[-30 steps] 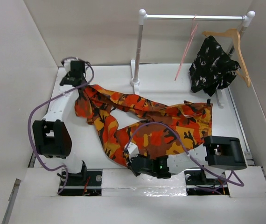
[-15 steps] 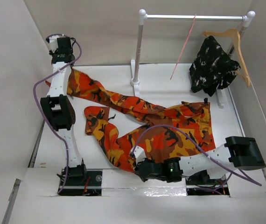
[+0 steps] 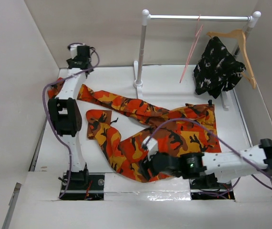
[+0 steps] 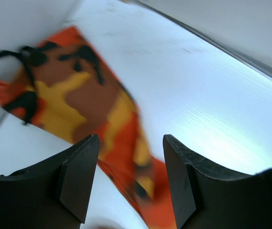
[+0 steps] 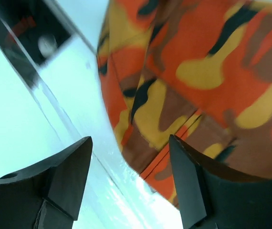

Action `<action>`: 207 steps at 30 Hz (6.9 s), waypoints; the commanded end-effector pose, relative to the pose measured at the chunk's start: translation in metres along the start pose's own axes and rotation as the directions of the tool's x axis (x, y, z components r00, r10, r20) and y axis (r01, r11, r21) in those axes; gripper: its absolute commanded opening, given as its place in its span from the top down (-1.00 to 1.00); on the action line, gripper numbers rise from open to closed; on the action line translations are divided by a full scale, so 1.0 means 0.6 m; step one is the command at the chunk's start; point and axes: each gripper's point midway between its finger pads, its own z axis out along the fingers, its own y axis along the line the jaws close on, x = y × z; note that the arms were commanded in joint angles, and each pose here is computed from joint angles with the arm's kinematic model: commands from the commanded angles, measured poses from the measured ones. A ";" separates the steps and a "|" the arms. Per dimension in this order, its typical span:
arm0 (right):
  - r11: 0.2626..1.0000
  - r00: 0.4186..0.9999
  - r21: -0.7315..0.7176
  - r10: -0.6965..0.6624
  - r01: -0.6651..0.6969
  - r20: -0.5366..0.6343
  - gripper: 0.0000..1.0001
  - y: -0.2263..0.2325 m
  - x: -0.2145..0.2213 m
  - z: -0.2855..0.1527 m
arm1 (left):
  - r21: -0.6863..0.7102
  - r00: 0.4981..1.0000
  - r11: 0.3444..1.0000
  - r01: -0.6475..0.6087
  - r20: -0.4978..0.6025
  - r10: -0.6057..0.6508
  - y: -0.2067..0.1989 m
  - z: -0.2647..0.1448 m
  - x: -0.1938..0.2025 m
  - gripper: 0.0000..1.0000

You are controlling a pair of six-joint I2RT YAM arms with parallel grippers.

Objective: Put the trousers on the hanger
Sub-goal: Flatten out the trousers at the center of the board.

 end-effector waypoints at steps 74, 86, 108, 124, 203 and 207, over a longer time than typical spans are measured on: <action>0.836 0.996 0.542 0.081 -0.085 0.033 0.52 -0.531 -0.246 0.064 | 0.362 0.937 0.883 0.299 -0.289 -0.199 -0.142 -0.142 0.320 0.23; 0.906 0.987 0.422 0.056 0.013 -0.151 -0.28 -0.515 -0.193 0.116 | 0.380 0.930 0.871 0.311 -0.313 -0.195 -0.152 -0.144 0.325 0.40; 0.734 0.986 0.661 0.149 -0.156 0.067 1.00 -0.631 -0.266 0.084 | 0.478 0.927 0.794 0.375 -0.217 -0.308 -0.204 -0.174 0.195 1.00; 0.589 0.935 0.727 0.204 -0.354 0.290 -0.09 -0.714 -0.331 0.059 | 0.432 0.958 0.856 0.284 -0.098 -0.268 -0.240 -0.133 0.111 -0.22; 0.934 0.880 0.090 0.289 -0.346 0.377 1.00 -0.358 -0.169 0.008 | 0.362 0.812 0.735 0.572 -0.130 -0.568 0.034 -0.214 0.184 -0.16; 0.971 0.937 0.038 0.217 -0.236 0.273 0.97 -0.279 -0.151 0.062 | 0.192 0.811 0.788 0.585 -0.172 -0.560 0.066 -0.119 0.214 -0.17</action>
